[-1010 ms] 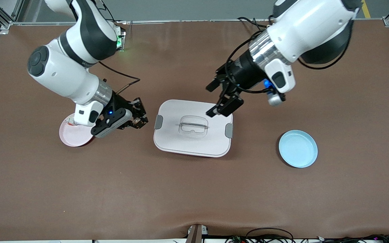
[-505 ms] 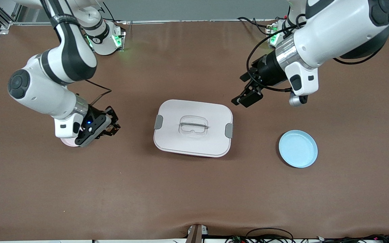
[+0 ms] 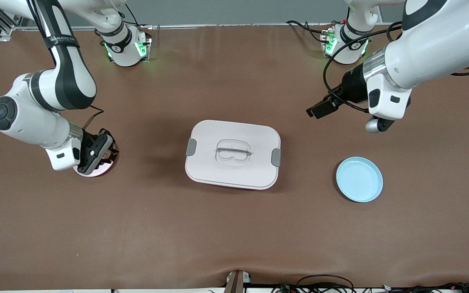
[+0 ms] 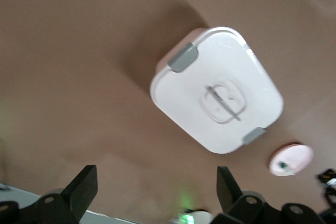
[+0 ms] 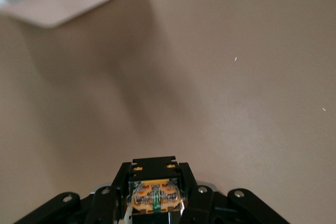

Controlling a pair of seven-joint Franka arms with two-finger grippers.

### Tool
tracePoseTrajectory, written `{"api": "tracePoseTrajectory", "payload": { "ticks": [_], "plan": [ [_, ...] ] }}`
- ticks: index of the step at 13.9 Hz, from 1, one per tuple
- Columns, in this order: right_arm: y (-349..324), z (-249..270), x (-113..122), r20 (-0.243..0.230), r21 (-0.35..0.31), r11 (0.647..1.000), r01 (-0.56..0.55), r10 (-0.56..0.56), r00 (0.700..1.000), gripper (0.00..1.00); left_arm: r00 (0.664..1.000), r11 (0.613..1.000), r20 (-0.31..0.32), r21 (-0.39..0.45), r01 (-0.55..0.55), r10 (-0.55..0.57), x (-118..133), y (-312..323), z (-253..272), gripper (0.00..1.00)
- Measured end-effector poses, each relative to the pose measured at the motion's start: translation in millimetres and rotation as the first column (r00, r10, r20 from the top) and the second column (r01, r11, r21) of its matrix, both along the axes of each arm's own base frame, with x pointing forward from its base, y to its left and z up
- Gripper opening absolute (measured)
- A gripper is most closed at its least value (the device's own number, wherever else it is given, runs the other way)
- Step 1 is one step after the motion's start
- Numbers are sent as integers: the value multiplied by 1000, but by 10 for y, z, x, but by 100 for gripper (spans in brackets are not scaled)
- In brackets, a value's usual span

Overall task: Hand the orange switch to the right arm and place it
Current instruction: 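Carry the switch with the right gripper over the pink plate while the left gripper returns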

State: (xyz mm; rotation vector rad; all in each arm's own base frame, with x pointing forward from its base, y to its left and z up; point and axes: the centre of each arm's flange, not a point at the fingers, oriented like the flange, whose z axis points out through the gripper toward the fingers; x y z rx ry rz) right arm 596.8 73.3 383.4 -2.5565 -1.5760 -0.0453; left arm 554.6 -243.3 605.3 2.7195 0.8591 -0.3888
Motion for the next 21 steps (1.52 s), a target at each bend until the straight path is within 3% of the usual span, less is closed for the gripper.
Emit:
{"api": "tracePoseTrajectory", "payload": {
  "ticks": [3, 5, 9, 10, 14, 17, 21],
  "plan": [
    [-208, -180, -106, 27, -49, 993, -107, 109, 994, 42, 982, 979, 34, 88, 182, -186, -37, 139, -24, 100],
    [-491, -395, -210, 67, -64, 982, -175, 179, 982, 42, 951, 945, 47, 136, 297, -305, -2, 376, -4, 100],
    [-1069, -773, -421, 125, -105, 946, -307, 319, 939, 42, 828, 819, 78, 228, 527, -555, 89, 979, 113, 100],
    [-1179, -820, -459, 131, -113, 940, -322, 335, 933, 42, 812, 804, 86, 234, 546, -577, 98, 1156, 169, 100],
    [-1267, -980, -551, 106, -150, 916, -373, 390, 915, 42, 804, 797, 83, 225, 561, -589, 157, 1740, 137, 100],
    [-1292, -1147, -595, 111, -176, 905, -388, 410, 905, 42, 754, 753, 102, 230, 617, -649, 176, 2011, -28, 100],
    [-1346, -1423, -639, 110, -184, 902, -390, 413, 904, 42, 712, 711, 128, 300, 636, -691, -27, 2123, -129, 100]
  ]
}}
